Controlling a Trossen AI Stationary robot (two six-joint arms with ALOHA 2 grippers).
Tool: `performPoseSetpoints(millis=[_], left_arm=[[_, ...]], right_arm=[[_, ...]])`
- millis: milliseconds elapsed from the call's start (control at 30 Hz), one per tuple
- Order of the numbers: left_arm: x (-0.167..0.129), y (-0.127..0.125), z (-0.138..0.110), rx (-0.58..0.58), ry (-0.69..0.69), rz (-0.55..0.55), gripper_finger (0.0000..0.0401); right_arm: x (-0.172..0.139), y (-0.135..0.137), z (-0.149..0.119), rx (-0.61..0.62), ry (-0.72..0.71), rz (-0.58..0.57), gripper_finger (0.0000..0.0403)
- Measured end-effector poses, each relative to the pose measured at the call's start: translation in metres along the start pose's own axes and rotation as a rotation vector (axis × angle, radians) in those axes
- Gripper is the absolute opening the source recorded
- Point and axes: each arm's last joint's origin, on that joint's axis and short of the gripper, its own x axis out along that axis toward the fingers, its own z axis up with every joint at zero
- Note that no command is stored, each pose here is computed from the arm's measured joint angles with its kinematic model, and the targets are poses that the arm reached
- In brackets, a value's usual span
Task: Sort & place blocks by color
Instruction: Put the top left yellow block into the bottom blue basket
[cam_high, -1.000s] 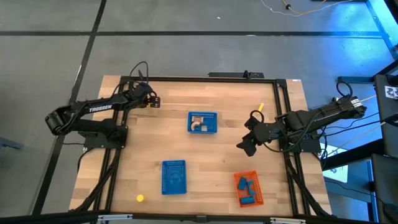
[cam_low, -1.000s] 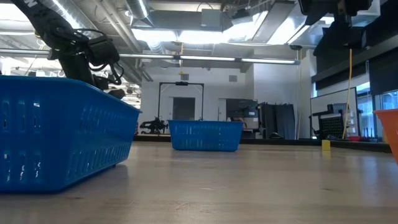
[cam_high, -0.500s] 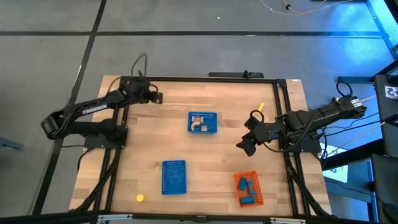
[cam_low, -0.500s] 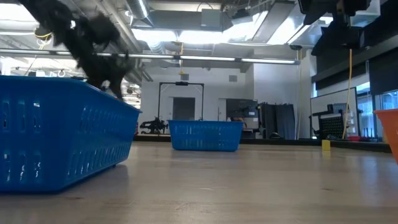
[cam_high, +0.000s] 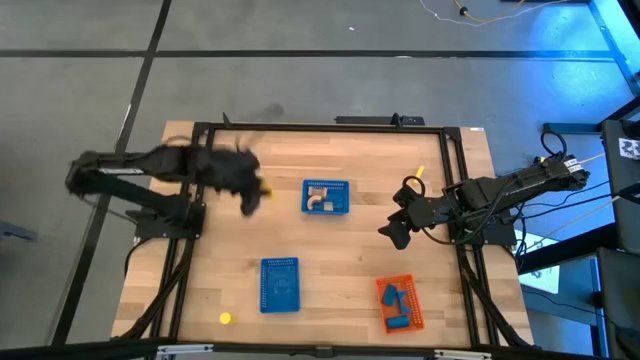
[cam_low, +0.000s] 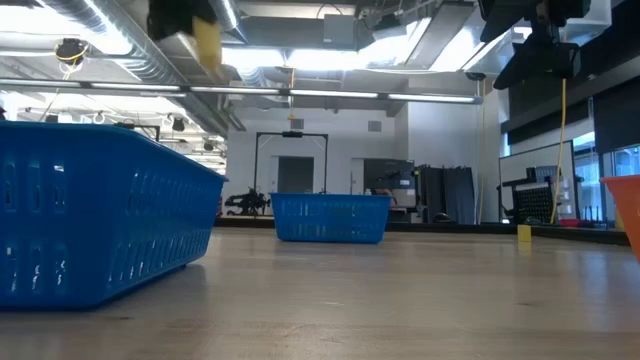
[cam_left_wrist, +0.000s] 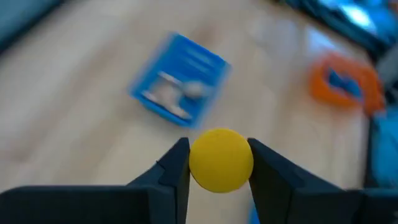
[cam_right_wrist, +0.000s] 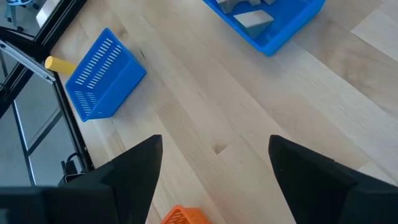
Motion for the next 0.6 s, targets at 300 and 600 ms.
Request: performPoseSetpoints(millis=[300, 600], left_arm=[[0.046, -0.119, -0.083, 0.285, 0.252, -0.197, 0.0115], [0.111, -0.143, -0.132, 0.384, 0.381, -0.096, 0.0115]], right_arm=[[0.000, 0.000, 0.000, -0.018, 0.002, -0.003, 0.0294], [0.000, 0.000, 0.000, -0.030, 0.002, -0.004, 0.0294]])
